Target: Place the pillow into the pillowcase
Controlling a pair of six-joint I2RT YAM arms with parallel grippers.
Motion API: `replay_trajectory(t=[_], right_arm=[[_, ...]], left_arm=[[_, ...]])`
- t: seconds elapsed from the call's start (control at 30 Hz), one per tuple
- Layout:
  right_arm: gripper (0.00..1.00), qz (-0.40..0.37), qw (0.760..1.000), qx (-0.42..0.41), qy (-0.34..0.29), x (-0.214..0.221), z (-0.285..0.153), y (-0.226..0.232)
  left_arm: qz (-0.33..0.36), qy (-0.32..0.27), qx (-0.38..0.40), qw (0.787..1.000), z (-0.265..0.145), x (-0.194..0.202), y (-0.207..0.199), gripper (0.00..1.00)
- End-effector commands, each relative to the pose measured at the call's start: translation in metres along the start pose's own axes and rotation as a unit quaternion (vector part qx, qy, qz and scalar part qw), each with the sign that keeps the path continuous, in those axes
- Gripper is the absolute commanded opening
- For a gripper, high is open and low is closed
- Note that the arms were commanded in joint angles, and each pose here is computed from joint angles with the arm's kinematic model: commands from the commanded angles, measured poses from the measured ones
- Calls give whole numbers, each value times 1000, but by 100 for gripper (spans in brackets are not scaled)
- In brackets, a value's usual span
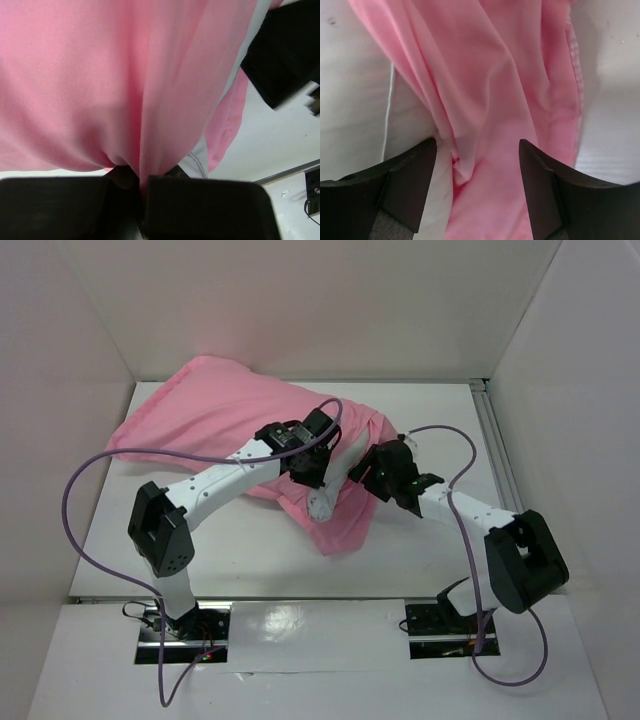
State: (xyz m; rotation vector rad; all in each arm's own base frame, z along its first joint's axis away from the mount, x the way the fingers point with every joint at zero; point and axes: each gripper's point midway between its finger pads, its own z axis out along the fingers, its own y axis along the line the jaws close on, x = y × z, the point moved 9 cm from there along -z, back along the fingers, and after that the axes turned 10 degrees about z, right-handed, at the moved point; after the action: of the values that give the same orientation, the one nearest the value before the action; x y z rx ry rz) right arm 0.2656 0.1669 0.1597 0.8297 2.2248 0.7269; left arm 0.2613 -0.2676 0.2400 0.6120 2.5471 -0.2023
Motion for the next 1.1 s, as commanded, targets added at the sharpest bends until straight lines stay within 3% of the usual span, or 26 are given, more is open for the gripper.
replay_trajectory(t=[0.0, 0.27, 0.33, 0.47, 0.6, 0.7, 0.87, 1.07], right_arm=[[71, 7, 999, -21, -25, -3, 12, 25], [54, -5, 999, 19, -29, 20, 29, 18], [46, -1, 1000, 12, -28, 26, 31, 13], [0, -23, 999, 18, -26, 24, 31, 15], [0, -73, 997, -33, 0, 20, 5, 28], [0, -158, 979, -95, 82, 30, -21, 35], [0, -278, 922, -174, 205, 63, -63, 43], [0, -369, 850, -258, 273, 107, -111, 62]], left_arm=[[-11, -76, 34, 996, -21, -33, -3, 0], [-30, -100, 55, 993, -30, -47, -1, 0], [-30, -105, 61, 992, -30, -49, -2, 0], [-41, -110, 57, 991, -30, -51, -3, 0], [-68, -121, 46, 989, -29, -59, 4, 0], [-111, -121, 29, 986, -20, -60, 14, 0], [-177, -152, 14, 972, -16, -65, 27, 0], [-228, -162, -24, 960, -2, -74, 30, 0]])
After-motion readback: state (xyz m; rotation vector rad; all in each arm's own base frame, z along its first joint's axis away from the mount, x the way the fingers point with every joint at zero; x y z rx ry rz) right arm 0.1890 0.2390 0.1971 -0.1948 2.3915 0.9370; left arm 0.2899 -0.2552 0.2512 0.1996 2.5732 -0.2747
